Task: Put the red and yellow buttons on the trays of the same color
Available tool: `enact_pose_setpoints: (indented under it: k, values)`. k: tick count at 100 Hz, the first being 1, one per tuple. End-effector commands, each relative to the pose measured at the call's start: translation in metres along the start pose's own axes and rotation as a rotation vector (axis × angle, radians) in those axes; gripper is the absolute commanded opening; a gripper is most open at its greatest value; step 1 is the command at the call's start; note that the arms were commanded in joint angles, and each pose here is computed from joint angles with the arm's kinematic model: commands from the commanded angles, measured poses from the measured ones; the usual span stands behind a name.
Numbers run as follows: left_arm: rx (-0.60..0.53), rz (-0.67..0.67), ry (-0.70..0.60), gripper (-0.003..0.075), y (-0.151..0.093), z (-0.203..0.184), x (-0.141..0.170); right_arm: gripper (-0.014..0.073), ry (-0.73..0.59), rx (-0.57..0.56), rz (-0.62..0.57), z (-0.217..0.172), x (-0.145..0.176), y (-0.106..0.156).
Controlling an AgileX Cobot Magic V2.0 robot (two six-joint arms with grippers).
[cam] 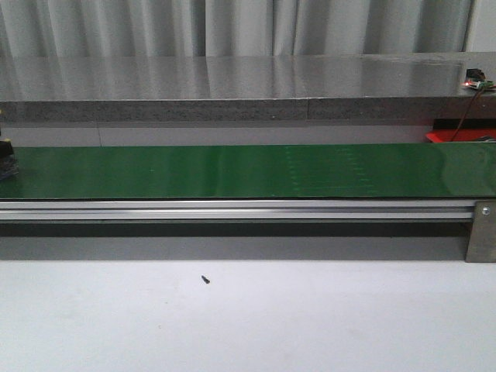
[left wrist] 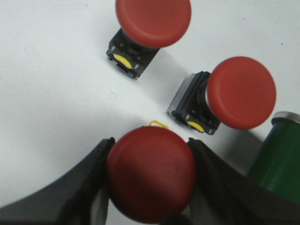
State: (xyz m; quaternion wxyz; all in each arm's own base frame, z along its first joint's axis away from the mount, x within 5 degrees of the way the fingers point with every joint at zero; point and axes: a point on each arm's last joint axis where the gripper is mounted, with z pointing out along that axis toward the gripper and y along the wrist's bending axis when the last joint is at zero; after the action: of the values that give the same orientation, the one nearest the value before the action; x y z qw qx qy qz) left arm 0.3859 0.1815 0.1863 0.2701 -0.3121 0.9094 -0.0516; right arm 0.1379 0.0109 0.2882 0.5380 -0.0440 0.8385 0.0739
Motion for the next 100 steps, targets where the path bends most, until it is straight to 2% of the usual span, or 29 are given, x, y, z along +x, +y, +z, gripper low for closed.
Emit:
enact_pose_setpoints:
  k: [1, 36, 57, 76, 100]
  values:
    - [0.035, 0.004, -0.145, 0.026, -0.012, -0.039, -0.022, -0.0067, -0.081, 0.027, 0.007, -0.004, -0.013, -0.002]
    - [0.078, 0.037, -0.251, 0.026, -0.028, -0.11, -0.028, -0.0067, -0.081, 0.027, 0.007, -0.004, -0.013, -0.002]
    - [0.092, 0.076, -0.245, 0.0261, -0.034, -0.14, -0.019, -0.0067, -0.081, 0.027, 0.007, -0.004, -0.013, -0.002]
    - [0.092, 0.095, -0.229, 0.026, -0.033, -0.147, -0.001, -0.0067, -0.081, 0.027, 0.007, -0.004, -0.013, -0.002]
    - [0.13, 0.16, -0.197, 0.026, -0.058, -0.131, 0.02, -0.0067, -0.081, 0.027, 0.007, -0.004, -0.013, -0.002]
